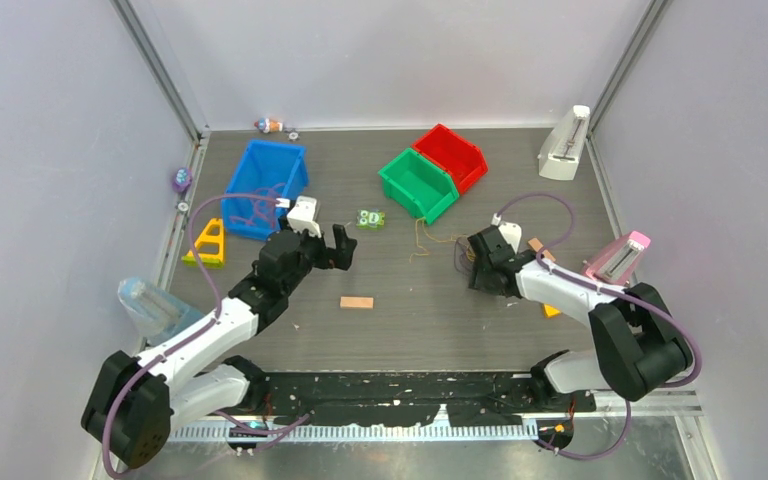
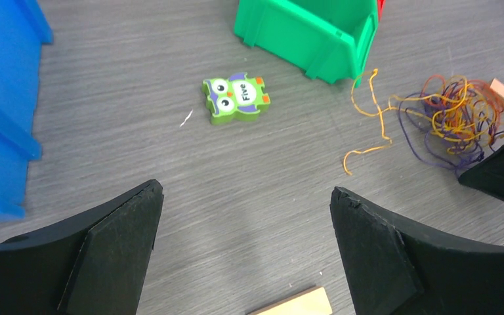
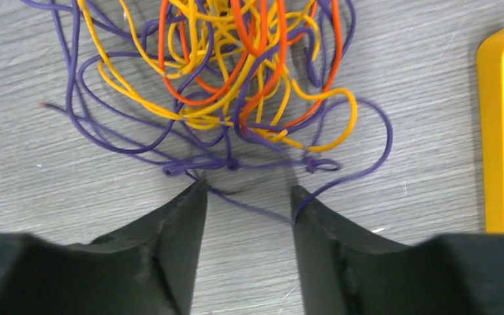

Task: Untangle the cables

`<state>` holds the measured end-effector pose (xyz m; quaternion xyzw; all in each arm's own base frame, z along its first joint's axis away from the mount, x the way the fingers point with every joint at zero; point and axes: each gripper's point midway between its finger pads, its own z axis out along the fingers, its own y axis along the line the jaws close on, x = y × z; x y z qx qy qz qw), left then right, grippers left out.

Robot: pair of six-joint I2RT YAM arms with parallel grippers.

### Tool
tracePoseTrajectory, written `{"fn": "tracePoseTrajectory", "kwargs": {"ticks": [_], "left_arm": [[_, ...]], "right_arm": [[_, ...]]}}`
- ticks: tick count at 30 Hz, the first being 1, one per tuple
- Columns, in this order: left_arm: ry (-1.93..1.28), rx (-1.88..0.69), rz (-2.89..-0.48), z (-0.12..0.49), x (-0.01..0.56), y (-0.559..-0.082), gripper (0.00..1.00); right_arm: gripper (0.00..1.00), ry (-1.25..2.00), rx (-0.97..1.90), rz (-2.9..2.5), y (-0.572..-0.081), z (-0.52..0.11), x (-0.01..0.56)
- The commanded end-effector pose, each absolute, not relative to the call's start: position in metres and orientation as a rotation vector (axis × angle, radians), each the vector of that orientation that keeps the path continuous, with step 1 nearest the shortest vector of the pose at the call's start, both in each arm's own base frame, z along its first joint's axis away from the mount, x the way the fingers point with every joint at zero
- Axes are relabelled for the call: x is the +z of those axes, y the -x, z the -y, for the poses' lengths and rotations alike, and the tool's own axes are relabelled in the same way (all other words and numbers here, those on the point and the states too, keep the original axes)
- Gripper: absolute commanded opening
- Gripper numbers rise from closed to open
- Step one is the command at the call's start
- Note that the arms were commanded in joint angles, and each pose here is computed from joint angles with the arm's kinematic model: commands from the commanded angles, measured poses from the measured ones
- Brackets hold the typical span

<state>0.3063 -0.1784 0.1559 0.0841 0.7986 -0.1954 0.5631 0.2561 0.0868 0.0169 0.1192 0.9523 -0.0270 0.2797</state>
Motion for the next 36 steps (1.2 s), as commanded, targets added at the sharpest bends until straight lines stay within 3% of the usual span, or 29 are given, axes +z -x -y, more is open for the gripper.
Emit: {"fn": "tracePoseTrajectory", "kwargs": {"ticks": [1,3,5,14,30,36], "left_arm": [[-0.181,-0.464,-1.776,0.178,0.18,-0.313,0.99],[-0.185,-0.469,-1.778,0.18,0.179,-0.313,0.99],[-0.191,-0.475,-1.783,0.181,0.178,-0.313,1.0],[-0.213,-0.496,-1.777,0.185,0.181,-0.31,1.0],[-0.307,-0.569,-1.761,0.202,0.18,-0.306,1.0],[-0.382,-0.65,-1.757,0.219,0.179,-0.302,1.0]], "right_arm": [[0.22,-0.351,-0.031,-2.512,-0.265,-0.094,0.026],[0.08,-0.339,-0.009,-2.51,-0.266,-0.098,0.033],[0.06,-0.319,-0.008,-2.506,-0.265,-0.099,0.042],[0.05,-0.089,0.248,-2.45,-0.241,-0.138,0.13],[0.05,0.084,0.624,-1.94,-0.245,-0.167,0.406],[0.05,0.081,0.596,-1.812,-0.263,-0.166,0.468]]}}
